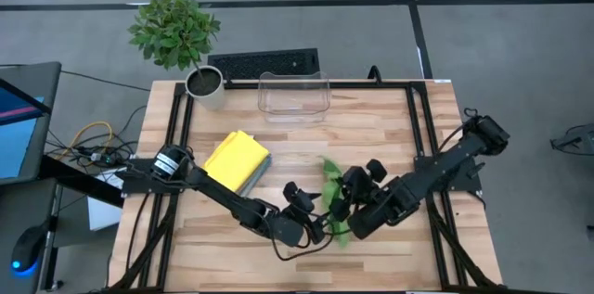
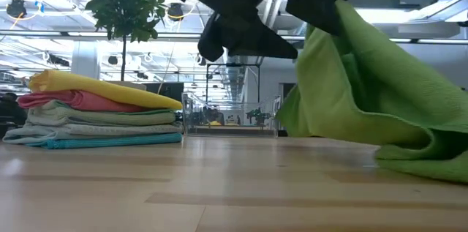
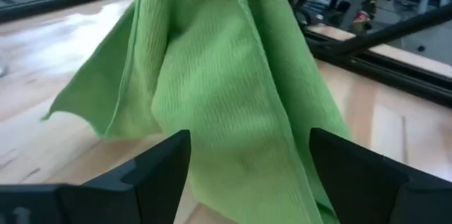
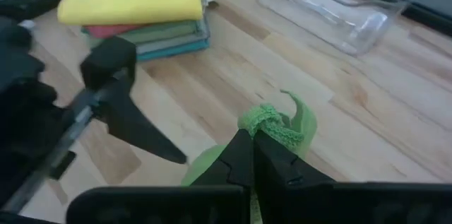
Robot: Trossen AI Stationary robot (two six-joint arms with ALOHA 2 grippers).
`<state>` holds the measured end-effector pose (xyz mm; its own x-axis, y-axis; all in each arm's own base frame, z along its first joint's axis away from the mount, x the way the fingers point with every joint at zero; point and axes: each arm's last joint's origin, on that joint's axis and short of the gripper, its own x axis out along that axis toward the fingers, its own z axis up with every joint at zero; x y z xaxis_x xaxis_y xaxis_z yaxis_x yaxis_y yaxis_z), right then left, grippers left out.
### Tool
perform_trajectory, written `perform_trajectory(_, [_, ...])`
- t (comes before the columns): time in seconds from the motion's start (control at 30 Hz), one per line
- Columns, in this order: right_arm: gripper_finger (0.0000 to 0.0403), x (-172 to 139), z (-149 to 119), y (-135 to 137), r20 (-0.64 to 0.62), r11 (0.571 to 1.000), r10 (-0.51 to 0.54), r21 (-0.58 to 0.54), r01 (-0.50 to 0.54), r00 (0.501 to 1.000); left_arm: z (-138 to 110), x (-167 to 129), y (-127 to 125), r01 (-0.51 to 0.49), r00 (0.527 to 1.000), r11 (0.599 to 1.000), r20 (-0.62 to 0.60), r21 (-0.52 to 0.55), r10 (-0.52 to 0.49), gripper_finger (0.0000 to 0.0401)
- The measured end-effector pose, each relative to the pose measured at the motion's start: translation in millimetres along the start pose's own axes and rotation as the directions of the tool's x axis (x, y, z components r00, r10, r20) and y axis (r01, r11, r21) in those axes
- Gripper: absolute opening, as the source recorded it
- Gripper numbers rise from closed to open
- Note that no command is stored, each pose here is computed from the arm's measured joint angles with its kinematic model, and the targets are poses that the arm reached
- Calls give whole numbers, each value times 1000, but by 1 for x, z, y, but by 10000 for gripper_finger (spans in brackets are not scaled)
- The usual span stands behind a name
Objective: Fold microfiber towels
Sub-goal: Fold the green microfiber cloth
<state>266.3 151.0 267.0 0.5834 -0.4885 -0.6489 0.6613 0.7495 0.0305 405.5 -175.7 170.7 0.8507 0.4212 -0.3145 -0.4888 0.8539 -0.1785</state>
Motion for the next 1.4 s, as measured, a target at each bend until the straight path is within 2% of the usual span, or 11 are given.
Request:
perform_trajectory(0.23, [23, 5, 8, 5, 29, 999, 42, -24, -42, 999, -3, 13, 11, -58, 998, 998, -8, -1, 58, 286])
perform_trajectory(0.4, [25, 5, 7, 3, 19, 998, 29, -48, -28, 999, -8, 16, 20, -116, 991, 993, -66, -24, 114, 257])
perform_trajectory(0.53, [22, 2, 6, 1, 12, 998, 21, -63, -21, 1000, -9, 13, 21, -126, 989, 992, -81, -13, 125, 190])
perform_trajectory(0.73, [24, -12, 12, -4, 19, 997, 42, -70, -41, 999, -12, 12, 25, -142, 983, 985, -108, 93, 152, 29])
perform_trajectory(0.77, [26, -16, 14, -5, 16, 996, 41, -78, -39, 999, -11, 11, 25, -140, 982, 983, -109, 115, 153, 16])
perform_trajectory(0.83, [30, -26, 20, -10, 17, 995, 43, -88, -42, 999, 0, 6, 25, -132, 985, 980, -94, 151, 147, 11])
perform_trajectory(0.93, [31, -42, 25, -17, 13, 992, 55, -113, -54, 998, 29, -12, 23, -133, 989, 969, -41, 208, 145, 5])
perform_trajectory(1.1, [33, -60, 27, -29, -23, 971, 86, -223, -89, 996, 88, -54, 34, -159, 987, 908, 32, 387, 159, 1])
perform_trajectory(1.27, [42, -67, 24, -28, -100, 947, 146, -275, -168, 984, 130, -88, 55, -108, 993, 898, 9, 427, 115, 1])
perform_trajectory(1.4, [45, -64, 13, -22, -197, 927, 148, -313, -205, 969, 147, -104, 68, -40, 998, 929, -36, 367, 58, 0])
